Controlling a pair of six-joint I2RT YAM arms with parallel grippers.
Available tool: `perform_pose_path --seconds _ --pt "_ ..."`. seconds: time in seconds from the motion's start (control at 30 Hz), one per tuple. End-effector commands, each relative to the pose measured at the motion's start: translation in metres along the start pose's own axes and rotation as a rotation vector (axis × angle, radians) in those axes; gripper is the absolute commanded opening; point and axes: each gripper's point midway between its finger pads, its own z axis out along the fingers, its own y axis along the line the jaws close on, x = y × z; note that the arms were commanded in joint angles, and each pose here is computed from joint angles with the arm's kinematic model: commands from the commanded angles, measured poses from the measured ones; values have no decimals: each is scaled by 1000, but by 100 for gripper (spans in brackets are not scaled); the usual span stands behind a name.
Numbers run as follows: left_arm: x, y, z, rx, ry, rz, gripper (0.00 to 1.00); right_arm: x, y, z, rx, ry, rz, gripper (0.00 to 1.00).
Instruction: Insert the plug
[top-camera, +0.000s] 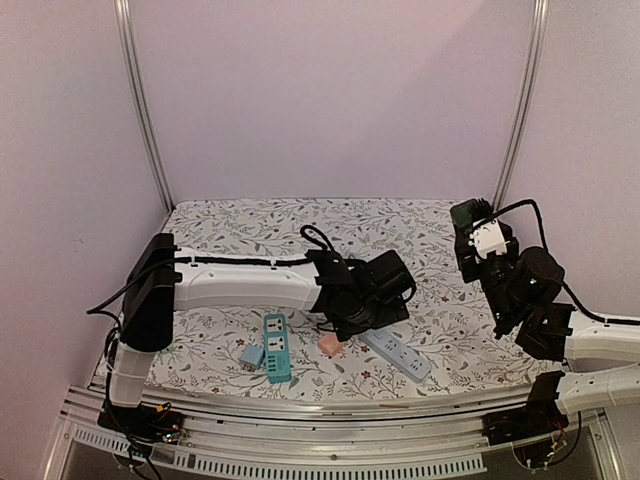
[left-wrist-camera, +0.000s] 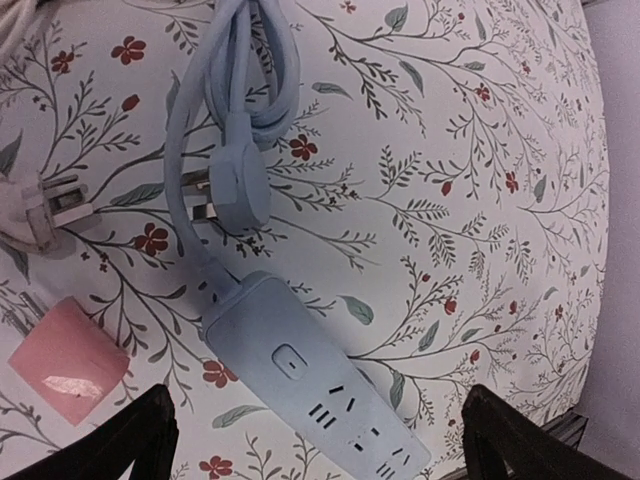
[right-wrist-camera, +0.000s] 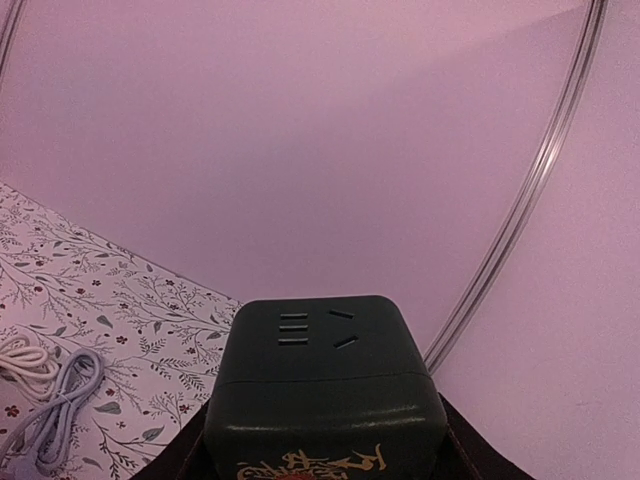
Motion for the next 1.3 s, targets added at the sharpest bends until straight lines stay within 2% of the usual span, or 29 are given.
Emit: perform_pose_path --seconds 0.0,0.27,0.67,0.93,1.27 --pt "26 28 6 -140 50 -40 99 3 -10 -4 34 -7 52 0" --pt "43 33 31 -183 73 -121 98 5 -12 -7 27 -13 69 0" --pt "47 25 57 -218 72 -126 93 10 -7 -8 11 -10 65 0" --pt "46 18 66 -223 70 -10 74 11 -7 -9 11 -10 63 0" --pt "51 31 75 -264 111 74 54 11 -7 -9 4 -14 72 0"
